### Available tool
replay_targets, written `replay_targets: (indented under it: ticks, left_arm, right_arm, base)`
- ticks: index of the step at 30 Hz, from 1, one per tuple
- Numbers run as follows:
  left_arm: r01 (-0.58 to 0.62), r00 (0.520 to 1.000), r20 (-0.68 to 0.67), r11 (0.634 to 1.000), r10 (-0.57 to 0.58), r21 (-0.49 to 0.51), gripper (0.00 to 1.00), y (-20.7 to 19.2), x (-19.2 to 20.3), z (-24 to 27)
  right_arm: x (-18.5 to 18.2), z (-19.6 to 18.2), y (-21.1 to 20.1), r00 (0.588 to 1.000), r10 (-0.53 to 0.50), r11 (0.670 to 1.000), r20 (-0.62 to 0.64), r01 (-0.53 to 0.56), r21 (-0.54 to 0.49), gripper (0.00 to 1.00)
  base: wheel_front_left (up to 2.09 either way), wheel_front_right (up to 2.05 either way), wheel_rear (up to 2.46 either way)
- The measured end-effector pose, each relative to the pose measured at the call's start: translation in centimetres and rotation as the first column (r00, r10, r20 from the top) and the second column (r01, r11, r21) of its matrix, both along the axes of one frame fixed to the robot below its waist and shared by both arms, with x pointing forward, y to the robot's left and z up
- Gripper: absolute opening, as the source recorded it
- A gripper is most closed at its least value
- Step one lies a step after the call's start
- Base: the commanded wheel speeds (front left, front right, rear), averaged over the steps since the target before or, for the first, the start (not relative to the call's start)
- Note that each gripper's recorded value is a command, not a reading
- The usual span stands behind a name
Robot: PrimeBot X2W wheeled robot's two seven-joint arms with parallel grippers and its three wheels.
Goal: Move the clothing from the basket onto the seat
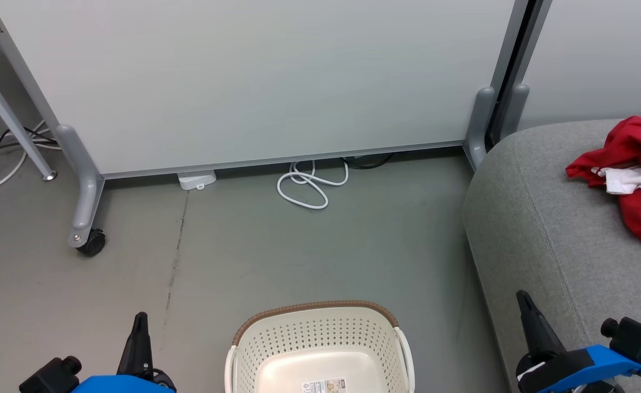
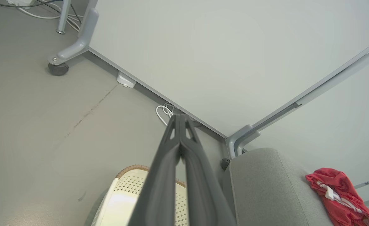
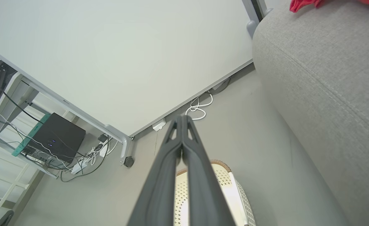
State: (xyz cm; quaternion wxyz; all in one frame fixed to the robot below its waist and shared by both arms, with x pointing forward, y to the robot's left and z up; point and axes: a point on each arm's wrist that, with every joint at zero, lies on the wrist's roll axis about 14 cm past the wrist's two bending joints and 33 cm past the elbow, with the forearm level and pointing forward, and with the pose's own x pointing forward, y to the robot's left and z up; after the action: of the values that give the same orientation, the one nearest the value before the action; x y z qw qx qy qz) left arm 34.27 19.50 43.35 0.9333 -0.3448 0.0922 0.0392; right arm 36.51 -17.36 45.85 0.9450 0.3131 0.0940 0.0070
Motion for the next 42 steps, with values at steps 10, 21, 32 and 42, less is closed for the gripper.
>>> replay_targets:
  ticks: [10,21,32,42]
  left_arm:
    - [-0.034,0.999,0.011,0.991,0.035,-0.126,0.0,0.2,0.7,0.7]
    - [-0.058,0.998,0.023,0.967,0.066,-0.249,0.0,0.4,1.4,1.6]
    - [-0.068,0.996,0.036,0.931,0.086,-0.358,0.0,0.5,2.0,2.4]
    - [-0.07,0.993,0.051,0.893,0.103,-0.445,0.0,0.6,2.5,3.2]
  right_arm:
    - [0.3,0.4,-0.4,0.999,-0.034,0.99,0.002,0.034,0.134,0.0]
    - [0.6,1.0,-0.7,0.998,-0.065,0.961,0.006,0.061,0.268,0.0]
    - [1.1,1.7,-1.0,0.996,-0.092,0.919,0.014,0.079,0.386,0.0]
    - [1.3,2.1,-1.3,0.994,-0.112,0.874,0.016,0.091,0.478,0.0]
  base:
    - [0.0,0.0,0.0]
    - [0.0,0.0,0.0]
    - [0.0,0.0,0.0]
    - [0.0,0.0,0.0]
